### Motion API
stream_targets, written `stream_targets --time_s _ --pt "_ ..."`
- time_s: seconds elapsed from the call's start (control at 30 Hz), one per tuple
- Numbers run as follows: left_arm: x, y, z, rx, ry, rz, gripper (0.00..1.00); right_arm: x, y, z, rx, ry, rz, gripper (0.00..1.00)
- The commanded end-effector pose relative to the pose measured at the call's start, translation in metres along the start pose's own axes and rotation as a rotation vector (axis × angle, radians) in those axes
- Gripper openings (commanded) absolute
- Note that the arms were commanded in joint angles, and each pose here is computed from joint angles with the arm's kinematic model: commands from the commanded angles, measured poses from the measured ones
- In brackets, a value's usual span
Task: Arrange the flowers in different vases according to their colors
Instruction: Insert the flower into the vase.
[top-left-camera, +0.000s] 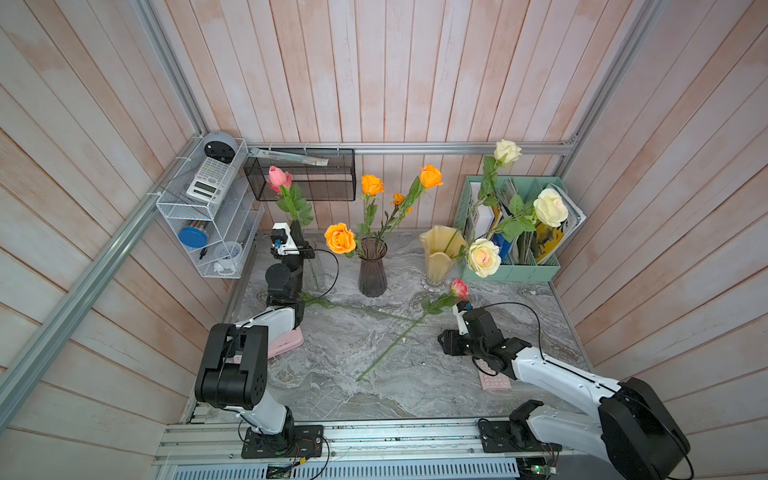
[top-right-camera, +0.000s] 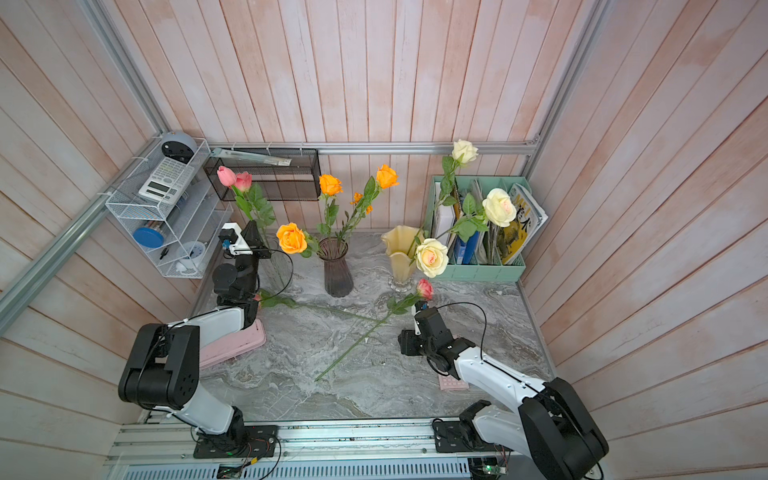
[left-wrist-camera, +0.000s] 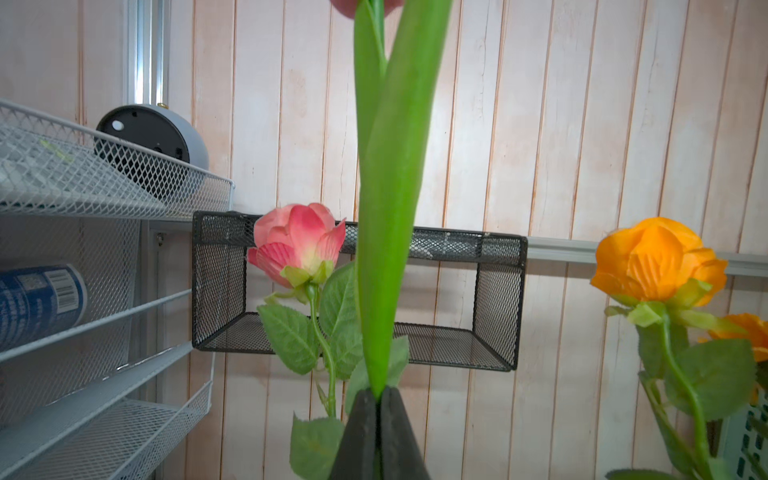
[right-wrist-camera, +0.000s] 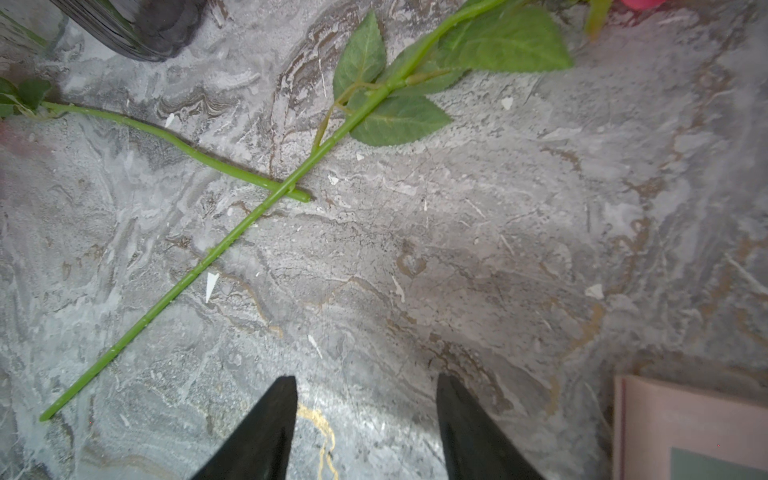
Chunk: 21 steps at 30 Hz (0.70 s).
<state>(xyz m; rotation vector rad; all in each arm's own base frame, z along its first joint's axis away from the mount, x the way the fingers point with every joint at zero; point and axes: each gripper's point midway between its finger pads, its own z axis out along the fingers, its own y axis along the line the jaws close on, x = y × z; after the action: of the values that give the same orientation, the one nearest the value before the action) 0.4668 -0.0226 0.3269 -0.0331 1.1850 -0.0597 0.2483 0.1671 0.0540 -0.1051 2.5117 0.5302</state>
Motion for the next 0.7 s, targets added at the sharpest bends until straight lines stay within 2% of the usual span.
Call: stream_targets --time_s 0.0,0.13,0.33,0.43,0.57,0.63,0.67 --pt "0.005 0.004 -0.005 -0.011 -0.008 0.007 0.00 -0.009 0.007 -0.001 -0.023 -0.008 -0.003 0.60" --pt "0.013 0.004 -0.010 -0.007 0.011 -0.003 0.05 -0.008 0.009 -0.002 -0.032 0.004 0.001 0.60" --pt "0.018 -0.001 -0.014 0.010 0.044 -0.022 0.25 -0.008 0.011 -0.006 -0.039 0.004 0.000 0.60" --pt "0.017 -0.004 -0.016 0.022 0.057 -0.029 0.31 -0.007 0.011 -0.009 -0.044 0.000 0.001 0.60" --pt "0.009 -0.007 -0.019 0.032 0.073 -0.036 0.34 -0.006 0.014 -0.015 -0.063 -0.009 0.005 0.60" --pt "0.007 -0.008 -0.024 0.039 0.087 -0.038 0.40 -0.006 0.014 -0.018 -0.069 -0.019 0.009 0.60" --pt "0.003 -0.008 -0.026 0.038 0.089 -0.040 0.47 -0.006 0.014 -0.020 -0.075 -0.025 0.012 0.60"
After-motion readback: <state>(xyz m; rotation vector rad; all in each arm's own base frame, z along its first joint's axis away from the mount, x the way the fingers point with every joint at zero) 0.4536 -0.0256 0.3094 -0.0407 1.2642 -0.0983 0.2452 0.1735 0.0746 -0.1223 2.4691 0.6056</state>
